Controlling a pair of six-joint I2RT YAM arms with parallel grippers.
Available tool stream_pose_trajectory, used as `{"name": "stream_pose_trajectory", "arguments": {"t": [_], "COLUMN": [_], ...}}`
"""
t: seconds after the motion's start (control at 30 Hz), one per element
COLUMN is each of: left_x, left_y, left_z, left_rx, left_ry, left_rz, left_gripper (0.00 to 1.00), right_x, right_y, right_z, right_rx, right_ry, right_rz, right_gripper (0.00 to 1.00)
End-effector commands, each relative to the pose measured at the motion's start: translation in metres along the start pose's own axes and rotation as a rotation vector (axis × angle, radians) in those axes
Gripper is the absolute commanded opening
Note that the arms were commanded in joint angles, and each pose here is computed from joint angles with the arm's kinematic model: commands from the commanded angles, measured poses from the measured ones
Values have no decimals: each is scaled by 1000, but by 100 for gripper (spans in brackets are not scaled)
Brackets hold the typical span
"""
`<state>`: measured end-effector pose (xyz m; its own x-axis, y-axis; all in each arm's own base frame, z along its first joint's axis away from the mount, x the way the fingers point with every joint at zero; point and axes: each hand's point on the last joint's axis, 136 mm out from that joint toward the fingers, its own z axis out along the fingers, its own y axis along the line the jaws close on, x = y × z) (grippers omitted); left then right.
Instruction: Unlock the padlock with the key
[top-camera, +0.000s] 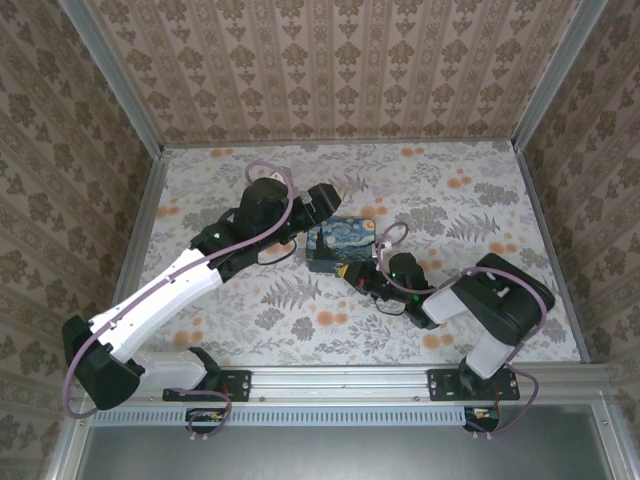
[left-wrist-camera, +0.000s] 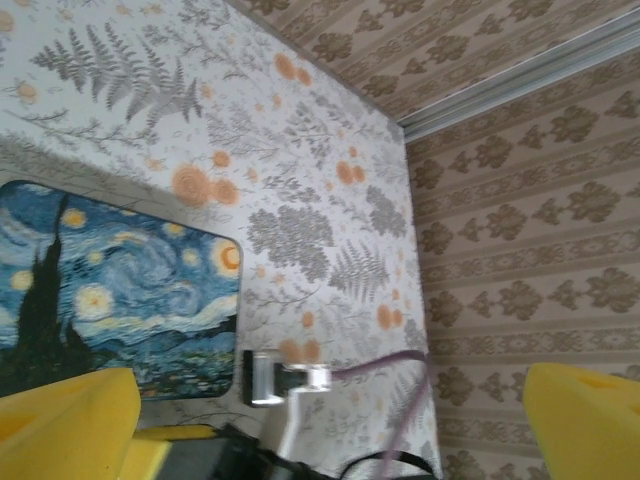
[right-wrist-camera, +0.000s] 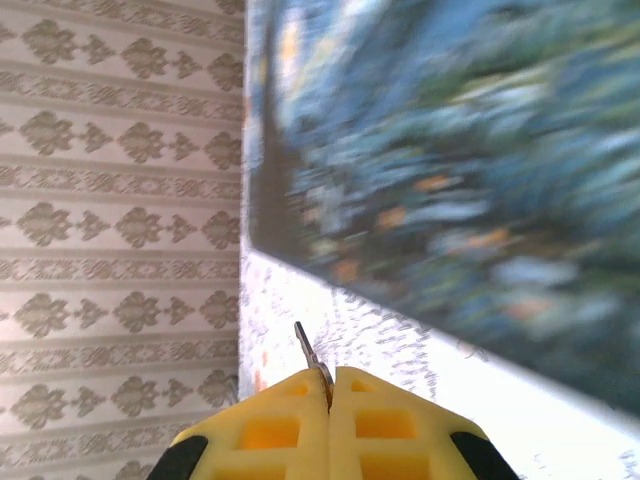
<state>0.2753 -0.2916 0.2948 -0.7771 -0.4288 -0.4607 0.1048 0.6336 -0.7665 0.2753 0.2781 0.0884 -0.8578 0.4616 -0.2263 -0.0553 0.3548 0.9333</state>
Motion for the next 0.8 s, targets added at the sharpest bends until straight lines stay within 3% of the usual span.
{"name": "stream_pose_trajectory", "arguments": {"t": [0.0,0.2,0.3,0.57,0.77], "left_x": [9,33,46,94,128], "left_y": [37,91,103,105,116], "left_z": [5,20,30,61,87], "left_rx": [-87,-138,-84,97,109], "left_ry": [10,62,88,230,315], "left_rz": [63,106,182,420,524], "left_gripper": [100,98,97,89,81], "right_x": [4,-21,-39,-77,-88], "right_y": [24,38,37,35,27], "right_z": [-14,-34,-37,-18,0], "right_rx": [-27,51,67,76,92], "right_ry": [13,-67,-101,-132,-127], "right_rz": [-61,-121,-113,-99,-86], "right_gripper": [0,0,0,0,0]}}
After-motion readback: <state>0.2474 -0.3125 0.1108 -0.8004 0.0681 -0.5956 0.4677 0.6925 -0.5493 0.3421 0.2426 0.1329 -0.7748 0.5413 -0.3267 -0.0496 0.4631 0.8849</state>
